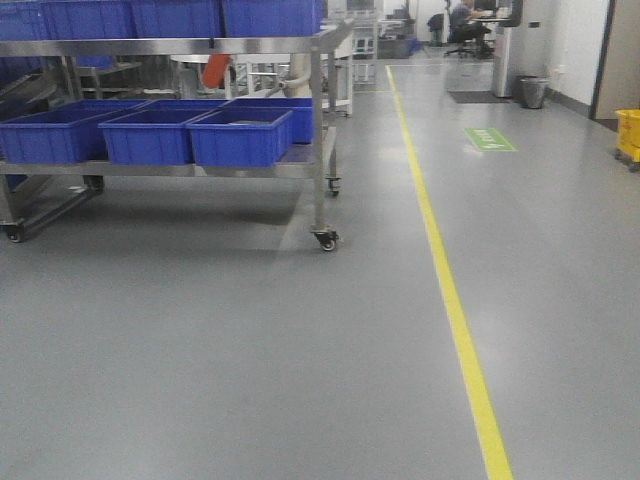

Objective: Pick and sort blue part to right shelf
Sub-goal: 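Drive the base away from the table holding both parts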

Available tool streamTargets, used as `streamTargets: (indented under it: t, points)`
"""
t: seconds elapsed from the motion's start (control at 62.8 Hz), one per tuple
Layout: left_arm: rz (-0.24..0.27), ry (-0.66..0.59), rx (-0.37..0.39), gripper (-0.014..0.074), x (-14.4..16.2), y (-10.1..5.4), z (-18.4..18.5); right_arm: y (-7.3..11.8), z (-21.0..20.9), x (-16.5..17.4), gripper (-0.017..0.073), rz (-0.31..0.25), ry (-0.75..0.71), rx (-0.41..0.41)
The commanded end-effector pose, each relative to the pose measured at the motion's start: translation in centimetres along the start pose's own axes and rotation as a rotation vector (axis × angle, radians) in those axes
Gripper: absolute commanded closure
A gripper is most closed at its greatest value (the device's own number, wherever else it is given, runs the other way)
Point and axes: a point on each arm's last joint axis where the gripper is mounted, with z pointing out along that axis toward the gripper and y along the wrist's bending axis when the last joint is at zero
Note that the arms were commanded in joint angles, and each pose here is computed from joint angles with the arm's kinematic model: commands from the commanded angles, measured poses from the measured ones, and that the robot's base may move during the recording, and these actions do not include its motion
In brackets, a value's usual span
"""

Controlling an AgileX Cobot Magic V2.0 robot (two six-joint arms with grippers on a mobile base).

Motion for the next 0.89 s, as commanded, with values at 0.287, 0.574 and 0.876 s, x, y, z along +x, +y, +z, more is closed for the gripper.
streamTargets:
  t: [0.287,0.574,0.876]
  points:
    - [0.007,-0.109,0.021,0.0258,-1.68,-0.19,-0.19,0.02,-0.25,-1.75,0.0129,-0.005,-0.118,0.001]
    - [0.007,-0.109,0.021,0.0259,-1.68,-0.19,-0.19,0.02,-0.25,-1.75,0.0129,-0.005,-0.118,0.001]
    - [0.007,-0.109,0.021,0.0259,-1.68,-0.19,-0.19,0.02,-0.25,-1.74,0.0129,-0.005,-0.117,0.001]
